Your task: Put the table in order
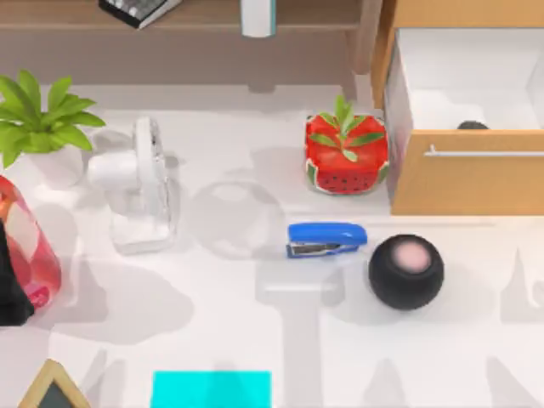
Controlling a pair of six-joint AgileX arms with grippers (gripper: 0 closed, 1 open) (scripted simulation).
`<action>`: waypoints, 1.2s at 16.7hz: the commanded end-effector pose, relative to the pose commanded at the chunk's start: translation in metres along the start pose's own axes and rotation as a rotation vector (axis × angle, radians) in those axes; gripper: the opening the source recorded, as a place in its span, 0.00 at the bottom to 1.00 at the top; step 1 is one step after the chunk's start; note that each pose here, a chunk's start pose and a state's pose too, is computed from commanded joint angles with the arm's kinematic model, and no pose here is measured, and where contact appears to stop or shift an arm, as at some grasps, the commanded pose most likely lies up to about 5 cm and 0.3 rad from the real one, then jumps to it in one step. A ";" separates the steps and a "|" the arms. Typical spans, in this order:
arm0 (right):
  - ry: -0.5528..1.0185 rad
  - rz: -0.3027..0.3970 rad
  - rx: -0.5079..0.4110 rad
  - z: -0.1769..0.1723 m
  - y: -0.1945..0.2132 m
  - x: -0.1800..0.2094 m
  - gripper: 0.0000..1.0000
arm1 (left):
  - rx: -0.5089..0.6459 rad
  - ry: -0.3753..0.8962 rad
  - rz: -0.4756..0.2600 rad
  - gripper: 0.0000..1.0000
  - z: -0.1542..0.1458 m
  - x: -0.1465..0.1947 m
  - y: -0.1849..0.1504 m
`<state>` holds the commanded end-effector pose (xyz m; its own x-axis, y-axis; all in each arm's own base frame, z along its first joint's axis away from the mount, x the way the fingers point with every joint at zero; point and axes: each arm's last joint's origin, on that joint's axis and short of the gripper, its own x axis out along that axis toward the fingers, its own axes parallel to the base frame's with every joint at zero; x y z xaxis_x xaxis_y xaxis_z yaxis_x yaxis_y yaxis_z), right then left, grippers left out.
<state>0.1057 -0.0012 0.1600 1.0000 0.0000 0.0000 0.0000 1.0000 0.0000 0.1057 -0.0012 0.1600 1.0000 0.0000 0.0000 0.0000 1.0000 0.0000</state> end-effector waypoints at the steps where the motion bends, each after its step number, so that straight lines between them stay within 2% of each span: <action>1: 0.000 0.000 0.000 0.000 0.000 0.000 1.00 | 0.000 0.000 0.000 1.00 0.000 0.000 0.000; 6: 0.078 0.005 0.015 0.019 0.001 0.001 1.00 | 0.000 0.000 0.000 1.00 0.000 0.000 0.000; 11: 0.314 0.014 0.052 0.082 0.005 0.025 1.00 | 0.000 0.000 0.000 1.00 0.000 0.000 0.000; 13: 0.443 0.015 0.065 0.110 0.008 0.052 1.00 | 0.000 0.000 0.000 1.00 0.000 0.000 0.000; 16: 0.652 0.012 0.080 0.140 0.015 0.113 1.00 | 0.000 0.000 0.000 1.00 0.000 0.000 0.000; 20: 0.933 0.005 0.085 0.137 0.033 0.215 1.00 | 0.000 0.000 0.000 1.00 0.000 0.000 0.000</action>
<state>0.3209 0.0318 0.2974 0.5955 0.0409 -0.8023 0.0328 0.9966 0.0752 0.1057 -0.0012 0.1600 1.0000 0.0000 0.0000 0.0000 1.0000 0.0000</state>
